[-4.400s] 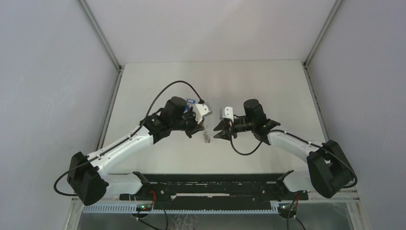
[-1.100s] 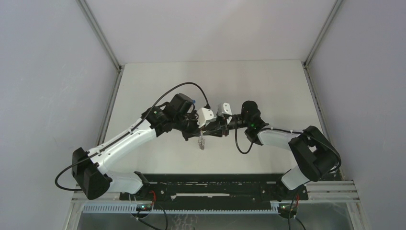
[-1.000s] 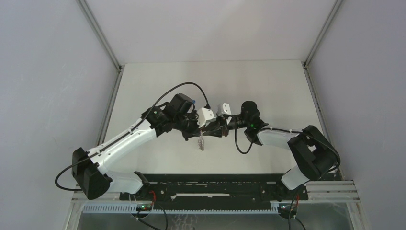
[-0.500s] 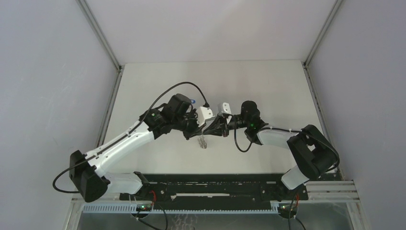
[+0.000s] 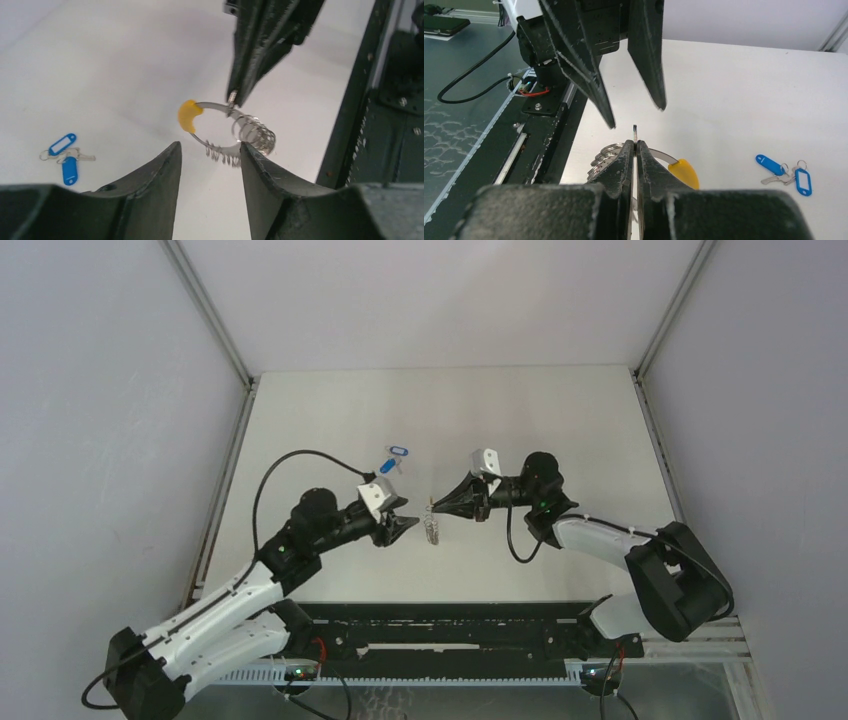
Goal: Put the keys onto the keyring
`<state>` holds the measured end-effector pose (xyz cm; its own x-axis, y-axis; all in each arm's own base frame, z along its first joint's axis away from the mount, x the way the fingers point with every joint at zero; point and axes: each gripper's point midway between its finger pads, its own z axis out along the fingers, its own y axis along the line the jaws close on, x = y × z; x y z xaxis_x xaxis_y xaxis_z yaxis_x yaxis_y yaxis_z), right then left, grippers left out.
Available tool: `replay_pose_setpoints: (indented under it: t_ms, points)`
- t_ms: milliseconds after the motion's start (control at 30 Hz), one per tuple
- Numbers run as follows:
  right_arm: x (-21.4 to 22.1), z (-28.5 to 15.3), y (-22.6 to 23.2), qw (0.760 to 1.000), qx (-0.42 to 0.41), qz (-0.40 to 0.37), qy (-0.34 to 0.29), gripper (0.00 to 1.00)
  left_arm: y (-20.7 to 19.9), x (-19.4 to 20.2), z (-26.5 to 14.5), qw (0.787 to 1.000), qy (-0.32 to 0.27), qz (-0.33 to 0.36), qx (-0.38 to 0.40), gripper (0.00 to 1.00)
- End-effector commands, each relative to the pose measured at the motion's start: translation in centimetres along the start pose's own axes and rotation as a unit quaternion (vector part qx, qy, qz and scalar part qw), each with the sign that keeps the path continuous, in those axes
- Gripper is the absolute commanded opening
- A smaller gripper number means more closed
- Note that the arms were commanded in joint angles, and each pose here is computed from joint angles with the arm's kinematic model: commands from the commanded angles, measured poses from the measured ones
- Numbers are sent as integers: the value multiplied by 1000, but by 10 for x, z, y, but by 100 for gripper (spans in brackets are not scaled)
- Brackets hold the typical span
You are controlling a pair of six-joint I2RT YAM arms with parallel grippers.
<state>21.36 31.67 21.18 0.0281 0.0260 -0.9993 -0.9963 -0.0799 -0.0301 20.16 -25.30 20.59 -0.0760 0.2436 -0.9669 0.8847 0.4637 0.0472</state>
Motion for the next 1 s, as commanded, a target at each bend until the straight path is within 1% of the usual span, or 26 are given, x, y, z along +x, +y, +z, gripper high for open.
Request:
replay_pose_setpoints:
  t_ms: [0,67,233,367,500,667,833,900,967]
  points:
    - [-28,-5,-4,999,27,-29,-33,0,13,-53,-17,984,-177,-23,-16,54]
    - [-32,-6,-4,998,30,-32,-41,0,12,-56,-22,979,-202,-24,-6,56]
    - [-43,-5,-3,997,25,-31,-67,0,5,-57,-18,975,-218,-20,25,56]
    - [-51,-4,-1,995,12,-29,-90,0,3,-68,-21,965,-255,-18,50,57]
    - [-56,-3,-4,994,9,-28,-107,0,-1,-71,-16,964,-253,-15,79,55]
    - [-56,-1,-5,994,5,-24,-109,0,0,-75,-12,963,-256,-4,88,54]
    - [-60,-1,-3,993,2,-25,-114,0,-2,-73,-9,963,-249,-4,100,48]
    - [-60,0,-2,993,1,-25,-115,0,-3,-73,-8,963,-247,-4,103,43]
    - [-62,1,0,993,0,-25,-116,0,-3,-73,-7,964,-246,-4,105,35]
